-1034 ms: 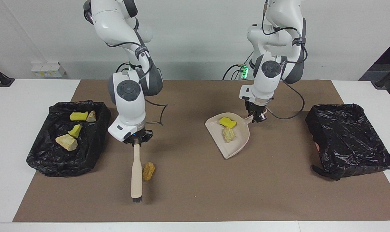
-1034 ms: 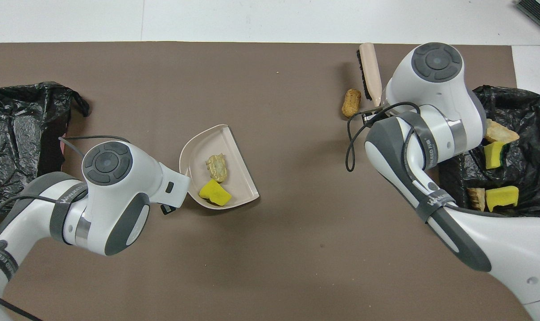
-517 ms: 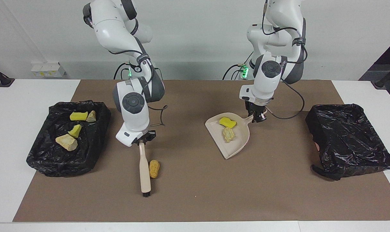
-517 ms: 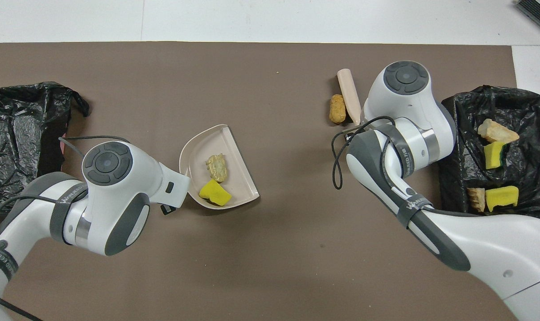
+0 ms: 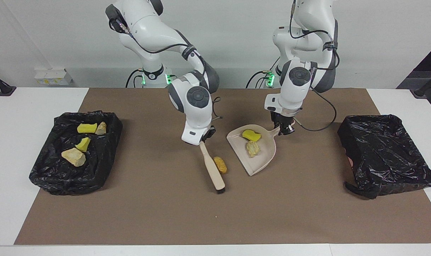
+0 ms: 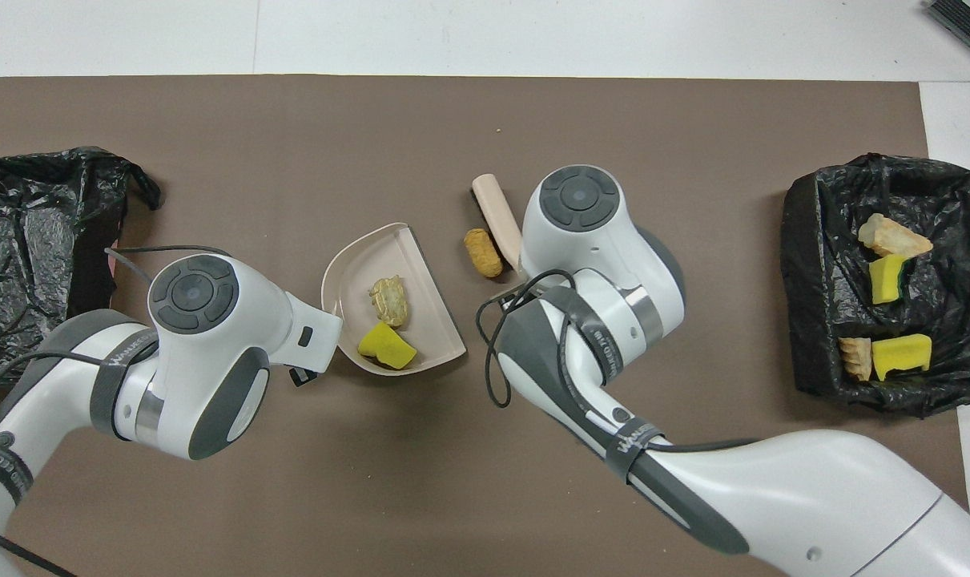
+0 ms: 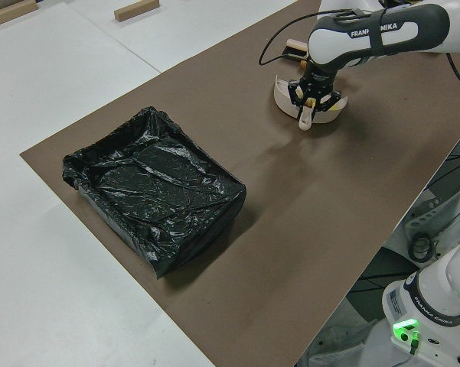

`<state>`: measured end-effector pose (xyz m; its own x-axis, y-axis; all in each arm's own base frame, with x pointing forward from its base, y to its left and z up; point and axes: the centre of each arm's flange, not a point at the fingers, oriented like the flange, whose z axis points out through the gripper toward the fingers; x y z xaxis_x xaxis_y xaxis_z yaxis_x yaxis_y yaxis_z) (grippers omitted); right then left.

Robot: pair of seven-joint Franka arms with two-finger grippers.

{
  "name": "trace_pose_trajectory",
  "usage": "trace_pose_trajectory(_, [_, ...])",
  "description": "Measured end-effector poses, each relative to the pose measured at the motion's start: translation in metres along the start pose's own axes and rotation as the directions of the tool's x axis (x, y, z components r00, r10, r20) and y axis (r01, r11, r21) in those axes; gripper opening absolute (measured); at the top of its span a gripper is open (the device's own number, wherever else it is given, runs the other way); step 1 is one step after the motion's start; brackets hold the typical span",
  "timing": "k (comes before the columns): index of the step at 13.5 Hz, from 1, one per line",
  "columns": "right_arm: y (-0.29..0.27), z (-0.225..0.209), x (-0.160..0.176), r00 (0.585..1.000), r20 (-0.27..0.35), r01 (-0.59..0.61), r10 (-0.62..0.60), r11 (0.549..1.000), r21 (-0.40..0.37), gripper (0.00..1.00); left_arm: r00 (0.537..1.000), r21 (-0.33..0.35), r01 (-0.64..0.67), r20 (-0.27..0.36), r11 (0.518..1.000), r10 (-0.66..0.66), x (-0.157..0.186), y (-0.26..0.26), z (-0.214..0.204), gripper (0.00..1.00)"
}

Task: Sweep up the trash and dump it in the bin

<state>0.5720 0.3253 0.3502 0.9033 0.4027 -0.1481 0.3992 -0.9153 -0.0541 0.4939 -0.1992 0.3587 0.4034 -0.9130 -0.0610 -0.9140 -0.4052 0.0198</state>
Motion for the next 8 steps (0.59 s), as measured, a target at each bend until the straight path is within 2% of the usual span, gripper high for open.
trace_pose_trajectory(4, [-0.05, -0.006, -0.01, 0.999, 0.007, 0.033, -0.034, 0.997, 0.076, 0.26, 1.0, -0.001, 0.002, 0.0, 1.0, -0.002, 0.0, 0.0, 0.0, 0.31])
trace_pose_trajectory(8, [-0.089, -0.012, -0.02, 1.0, 0.025, -0.003, -0.001, 0.99, 0.141, 0.26, 1.0, 0.0, 0.002, 0.0, 1.0, -0.002, 0.0, 0.0, 0.0, 0.31])
